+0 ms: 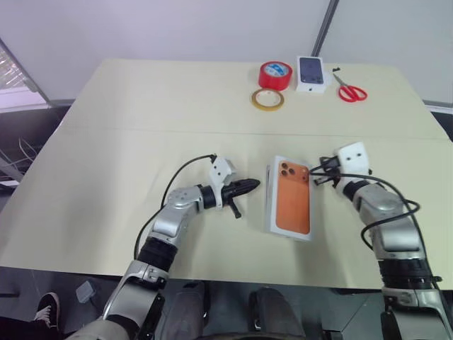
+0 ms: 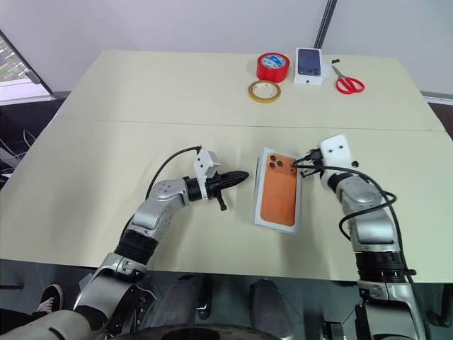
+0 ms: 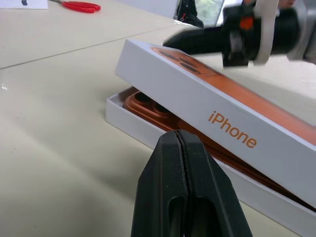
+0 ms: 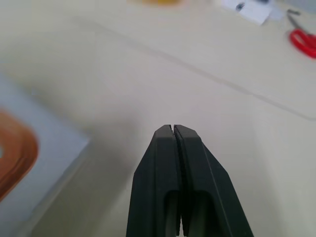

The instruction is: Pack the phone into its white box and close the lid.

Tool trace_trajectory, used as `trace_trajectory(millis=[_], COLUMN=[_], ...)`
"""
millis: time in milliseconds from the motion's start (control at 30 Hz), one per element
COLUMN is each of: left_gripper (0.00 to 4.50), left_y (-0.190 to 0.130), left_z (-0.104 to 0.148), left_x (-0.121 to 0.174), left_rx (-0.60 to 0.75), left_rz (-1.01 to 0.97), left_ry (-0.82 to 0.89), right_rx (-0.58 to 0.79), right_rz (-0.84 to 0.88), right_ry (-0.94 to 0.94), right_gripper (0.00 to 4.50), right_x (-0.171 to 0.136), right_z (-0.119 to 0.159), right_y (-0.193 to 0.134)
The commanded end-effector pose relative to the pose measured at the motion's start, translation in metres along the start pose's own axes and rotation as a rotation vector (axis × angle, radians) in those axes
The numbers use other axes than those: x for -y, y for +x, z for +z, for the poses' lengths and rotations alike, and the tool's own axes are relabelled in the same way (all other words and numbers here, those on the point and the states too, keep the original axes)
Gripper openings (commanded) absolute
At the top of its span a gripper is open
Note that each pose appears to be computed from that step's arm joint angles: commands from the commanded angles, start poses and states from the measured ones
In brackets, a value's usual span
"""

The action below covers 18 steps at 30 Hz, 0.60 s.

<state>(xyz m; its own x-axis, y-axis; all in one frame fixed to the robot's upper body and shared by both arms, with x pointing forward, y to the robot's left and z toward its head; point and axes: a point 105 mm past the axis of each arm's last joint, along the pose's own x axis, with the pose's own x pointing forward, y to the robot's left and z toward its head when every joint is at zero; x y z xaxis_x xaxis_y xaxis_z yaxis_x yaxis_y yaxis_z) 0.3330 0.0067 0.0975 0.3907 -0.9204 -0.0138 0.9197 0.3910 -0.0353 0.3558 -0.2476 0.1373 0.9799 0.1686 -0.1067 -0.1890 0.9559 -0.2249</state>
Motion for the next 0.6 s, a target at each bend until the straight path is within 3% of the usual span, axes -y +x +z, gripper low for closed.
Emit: trace_trajectory(millis=[33, 200, 367, 467, 600], left_gripper=[0.00, 0.00, 0.00, 0.00, 0.00], left_y=[0.000, 0.002, 0.003, 0.002, 0.001], left_z=[0.015, 0.016, 0.017, 0.017, 0.016], left_x=[0.002, 0.003, 0.005, 0.005, 0.006], left_rx=[0.048, 0.051, 0.052, 0.049, 0.047], left_rz=[-0.008, -0.018, -0.024, -0.023, -0.022], left_ry=[0.032, 0.029, 0.030, 0.031, 0.030], right_rx=[0.187, 0.151, 0.045, -0.026, -0.021], right_rz=[0.144, 0.425, 0.469, 0.403, 0.413], right_ry=[0.100, 0.117, 0.002, -0.104, -0.100], right_gripper=[0.07, 0.07, 0.07, 0.07, 0.07], right_x=[-0.016, -0.066, -0.088, -0.087, -0.099], right_z=[0.042, 0.033, 0.007, -0.014, -0.015], right_y=[-0.015, -0.036, -0.032, -0.021, -0.013])
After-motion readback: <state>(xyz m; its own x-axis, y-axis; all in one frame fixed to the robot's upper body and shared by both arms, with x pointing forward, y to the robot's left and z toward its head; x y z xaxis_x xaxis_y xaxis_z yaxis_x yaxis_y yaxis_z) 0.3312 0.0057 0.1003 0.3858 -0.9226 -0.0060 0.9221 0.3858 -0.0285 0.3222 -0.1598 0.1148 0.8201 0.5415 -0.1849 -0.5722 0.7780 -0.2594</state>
